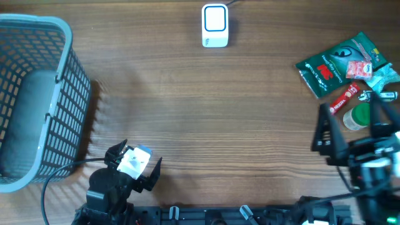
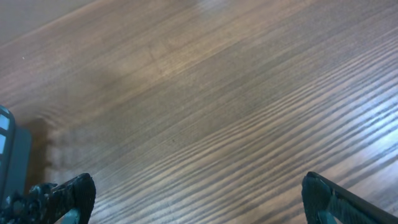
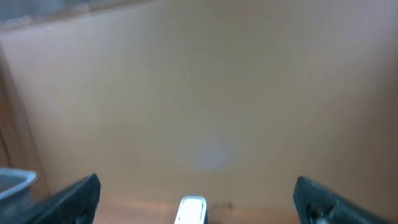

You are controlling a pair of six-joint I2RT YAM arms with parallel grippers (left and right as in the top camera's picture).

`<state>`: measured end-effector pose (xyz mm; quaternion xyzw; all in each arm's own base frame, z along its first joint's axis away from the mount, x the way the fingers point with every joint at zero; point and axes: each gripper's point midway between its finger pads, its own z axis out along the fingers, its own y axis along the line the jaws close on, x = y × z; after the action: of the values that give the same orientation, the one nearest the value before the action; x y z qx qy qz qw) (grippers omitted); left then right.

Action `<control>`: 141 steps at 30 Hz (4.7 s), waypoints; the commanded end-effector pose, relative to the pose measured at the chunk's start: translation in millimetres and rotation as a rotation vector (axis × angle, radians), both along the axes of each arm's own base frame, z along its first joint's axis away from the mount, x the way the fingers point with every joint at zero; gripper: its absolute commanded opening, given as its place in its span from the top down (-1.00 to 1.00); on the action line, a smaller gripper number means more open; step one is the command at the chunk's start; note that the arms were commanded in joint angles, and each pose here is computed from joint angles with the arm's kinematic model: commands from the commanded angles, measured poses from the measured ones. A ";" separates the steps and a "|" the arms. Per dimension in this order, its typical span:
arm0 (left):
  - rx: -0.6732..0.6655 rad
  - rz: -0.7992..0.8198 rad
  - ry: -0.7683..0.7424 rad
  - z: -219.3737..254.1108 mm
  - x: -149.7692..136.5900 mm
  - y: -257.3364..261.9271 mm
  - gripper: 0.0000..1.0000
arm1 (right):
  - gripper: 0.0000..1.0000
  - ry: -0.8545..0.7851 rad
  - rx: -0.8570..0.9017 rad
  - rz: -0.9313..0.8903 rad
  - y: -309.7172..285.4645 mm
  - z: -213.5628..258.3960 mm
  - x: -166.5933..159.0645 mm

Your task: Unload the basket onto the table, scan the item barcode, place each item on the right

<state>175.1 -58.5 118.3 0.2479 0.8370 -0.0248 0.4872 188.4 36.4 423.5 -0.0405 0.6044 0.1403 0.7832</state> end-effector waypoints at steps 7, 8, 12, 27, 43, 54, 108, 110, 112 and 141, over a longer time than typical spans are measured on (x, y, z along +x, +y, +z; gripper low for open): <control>0.009 -0.002 -0.007 0.0 0.5 0.7 -1.00 | -0.99 -0.053 0.031 -0.043 -11.3 -98.7 22.6; 0.009 -0.002 -0.007 0.0 0.5 0.7 -1.00 | -0.99 -0.047 0.042 -0.071 -16.8 -111.9 26.1; 0.009 -0.002 -0.007 0.0 0.5 0.7 -1.00 | -0.99 -0.067 0.045 -0.089 -20.6 -136.4 32.6; 0.008 -0.002 -0.007 0.1 0.5 0.8 -1.00 | -0.99 0.274 0.088 -0.191 -39.4 -246.2 57.7; 0.009 -0.002 -0.007 0.0 0.5 0.7 -1.00 | -0.99 0.274 0.088 -0.191 -39.4 -246.0 57.8; -0.207 -0.097 -0.149 45.7 11.9 -28.7 -1.00 | -1.00 0.274 0.088 -0.191 -39.4 -246.0 57.8; -0.323 0.446 -0.433 38.2 71.0 67.6 -1.00 | -0.99 0.273 0.088 -0.191 -39.4 -246.0 57.8; -0.323 0.446 -0.433 38.2 71.0 67.6 -1.00 | -0.99 0.273 0.088 -0.191 -39.4 -246.0 57.8; -0.323 0.446 -0.433 38.2 71.0 67.6 -1.00 | -0.99 0.274 0.089 -0.191 -39.4 -246.0 57.8; -0.323 0.446 -0.434 38.4 70.9 67.7 -1.00 | -0.99 0.273 0.088 -0.191 -39.4 -246.0 57.8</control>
<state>246.4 9.2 157.4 -0.0164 0.7329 0.0105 0.6800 246.7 -0.5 174.8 0.0636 0.7050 0.0993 0.6994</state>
